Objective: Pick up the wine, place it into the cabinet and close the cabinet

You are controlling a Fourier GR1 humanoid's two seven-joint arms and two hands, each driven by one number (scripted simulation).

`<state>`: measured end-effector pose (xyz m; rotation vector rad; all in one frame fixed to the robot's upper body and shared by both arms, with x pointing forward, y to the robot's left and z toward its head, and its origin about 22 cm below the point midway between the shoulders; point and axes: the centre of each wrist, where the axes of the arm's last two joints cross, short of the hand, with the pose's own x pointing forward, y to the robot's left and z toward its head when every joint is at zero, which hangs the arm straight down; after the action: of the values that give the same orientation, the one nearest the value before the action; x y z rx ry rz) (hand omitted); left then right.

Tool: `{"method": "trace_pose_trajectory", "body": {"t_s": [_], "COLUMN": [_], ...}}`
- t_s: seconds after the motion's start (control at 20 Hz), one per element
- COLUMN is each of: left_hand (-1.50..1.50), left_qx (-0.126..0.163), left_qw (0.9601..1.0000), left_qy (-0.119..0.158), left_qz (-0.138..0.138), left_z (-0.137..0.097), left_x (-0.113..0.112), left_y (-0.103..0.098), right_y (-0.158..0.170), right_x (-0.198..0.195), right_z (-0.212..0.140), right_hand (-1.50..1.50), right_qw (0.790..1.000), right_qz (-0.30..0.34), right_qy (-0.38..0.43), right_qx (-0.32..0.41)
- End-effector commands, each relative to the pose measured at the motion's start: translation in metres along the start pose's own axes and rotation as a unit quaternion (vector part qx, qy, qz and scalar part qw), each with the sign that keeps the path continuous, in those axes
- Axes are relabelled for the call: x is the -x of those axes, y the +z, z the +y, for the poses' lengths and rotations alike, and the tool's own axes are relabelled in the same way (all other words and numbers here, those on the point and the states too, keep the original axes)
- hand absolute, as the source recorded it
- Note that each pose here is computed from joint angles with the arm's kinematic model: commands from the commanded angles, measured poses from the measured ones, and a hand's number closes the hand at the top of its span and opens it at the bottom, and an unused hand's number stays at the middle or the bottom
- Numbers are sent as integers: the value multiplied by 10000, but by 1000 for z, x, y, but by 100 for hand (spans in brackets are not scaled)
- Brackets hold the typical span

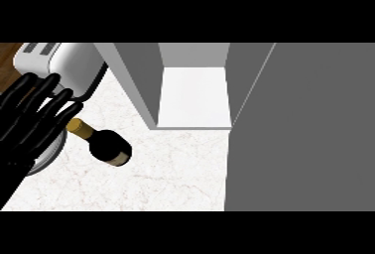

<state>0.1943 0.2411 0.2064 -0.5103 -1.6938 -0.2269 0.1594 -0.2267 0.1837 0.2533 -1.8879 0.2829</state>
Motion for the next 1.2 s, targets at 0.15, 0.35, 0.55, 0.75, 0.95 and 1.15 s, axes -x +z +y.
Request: {"method": "trace_pose_trajectory", "body": {"t_s": [0.15,0.35,0.55,0.75,0.95,1.15], "left_hand": [-150,-150,-150,-150,-150,-150], "left_qx": [-43,-241,-298,-371,-337,-286], "left_qw": [10000,9997,9993,9982,9978,9968], "left_qy": [-4,-23,-150,61,31,84], "left_qz": [-59,-52,160,464,577,746], "left_z": [32,43,55,81,99,112], "left_x": [-21,-9,1,11,32,66], "left_y": [5,-5,-2,17,0,-6], "right_y": [9,12,25,31,14,16], "right_x": [-30,-21,-39,-33,-32,-33], "right_z": [6,3,11,2,6,9], "right_hand": [-150,-150,-150,-150,-150,-150], "right_qw": [9995,9995,9995,9998,9996,9996], "right_qz": [-321,-301,-311,-187,-263,-275], "right_qy": [51,61,4,57,60,17], "right_qx": [26,31,35,-66,-46,-47]}}
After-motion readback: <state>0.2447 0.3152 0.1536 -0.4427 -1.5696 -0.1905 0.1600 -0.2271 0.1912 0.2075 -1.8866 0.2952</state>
